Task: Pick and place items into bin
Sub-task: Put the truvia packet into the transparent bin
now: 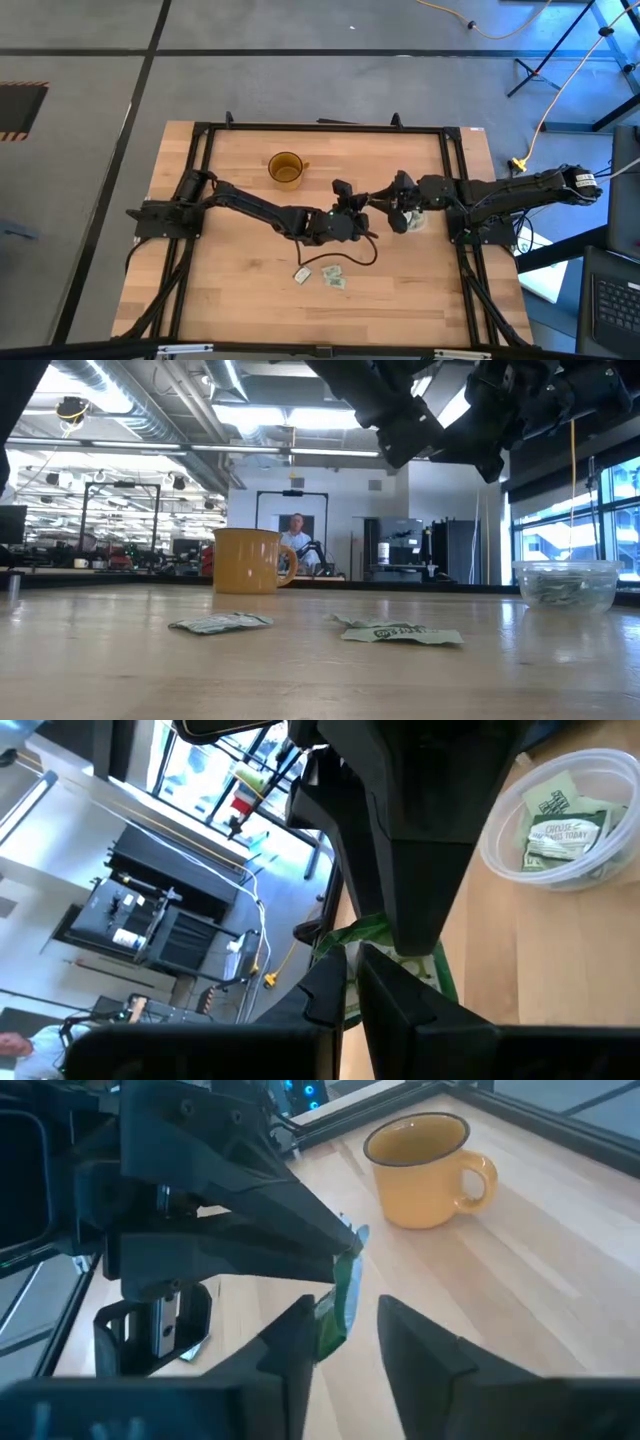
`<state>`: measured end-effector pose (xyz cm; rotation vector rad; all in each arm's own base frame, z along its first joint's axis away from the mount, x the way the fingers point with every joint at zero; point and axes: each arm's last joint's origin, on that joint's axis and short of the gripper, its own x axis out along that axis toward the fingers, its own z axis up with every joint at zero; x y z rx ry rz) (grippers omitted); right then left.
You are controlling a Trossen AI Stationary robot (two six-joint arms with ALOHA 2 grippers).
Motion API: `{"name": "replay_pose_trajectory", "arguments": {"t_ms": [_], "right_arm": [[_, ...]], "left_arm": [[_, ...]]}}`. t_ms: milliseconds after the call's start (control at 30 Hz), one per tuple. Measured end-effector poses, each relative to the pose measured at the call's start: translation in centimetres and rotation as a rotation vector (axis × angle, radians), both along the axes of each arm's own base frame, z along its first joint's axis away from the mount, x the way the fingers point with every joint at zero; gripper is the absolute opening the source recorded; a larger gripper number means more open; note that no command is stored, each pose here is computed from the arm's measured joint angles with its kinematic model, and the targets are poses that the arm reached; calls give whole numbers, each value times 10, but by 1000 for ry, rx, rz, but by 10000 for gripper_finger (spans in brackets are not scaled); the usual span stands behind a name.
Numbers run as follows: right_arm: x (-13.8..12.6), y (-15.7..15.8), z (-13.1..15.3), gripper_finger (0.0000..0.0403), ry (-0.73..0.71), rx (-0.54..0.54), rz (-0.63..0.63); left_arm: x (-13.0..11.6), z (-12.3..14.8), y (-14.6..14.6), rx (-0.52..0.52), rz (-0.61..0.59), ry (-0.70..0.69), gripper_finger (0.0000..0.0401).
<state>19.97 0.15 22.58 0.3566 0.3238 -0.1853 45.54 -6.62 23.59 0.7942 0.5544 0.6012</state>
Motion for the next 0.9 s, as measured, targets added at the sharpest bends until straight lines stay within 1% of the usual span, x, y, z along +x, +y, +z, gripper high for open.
{"name": "replay_pose_trajectory", "arguments": {"t_ms": [200, 400, 567, 633, 767, 833, 900], "right_arm": [[0, 0, 0, 60, 0, 2, 0], [0, 0, 0, 9, 1, -3, 2], [0, 0, -1, 10, 12, 1, 1], [-1, 0, -2, 8, 23, 1, 1], [-3, 0, -4, 4, 52, -1, 2], [-6, 0, -2, 4, 75, -2, 3], [-11, 0, 3, 4, 126, -1, 2]], "left_arm": [[0, 0, 0, 18, -5, 17, 23], [0, 0, 0, 19, -5, 19, 24], [0, 0, -1, 9, -5, 14, 41], [-1, -1, -3, 3, -5, 13, 56], [-4, 1, -5, 1, 33, 2, 92], [-7, 4, -5, -33, 37, -3, 106], [-13, 5, -3, -89, 23, 27, 116]]}}
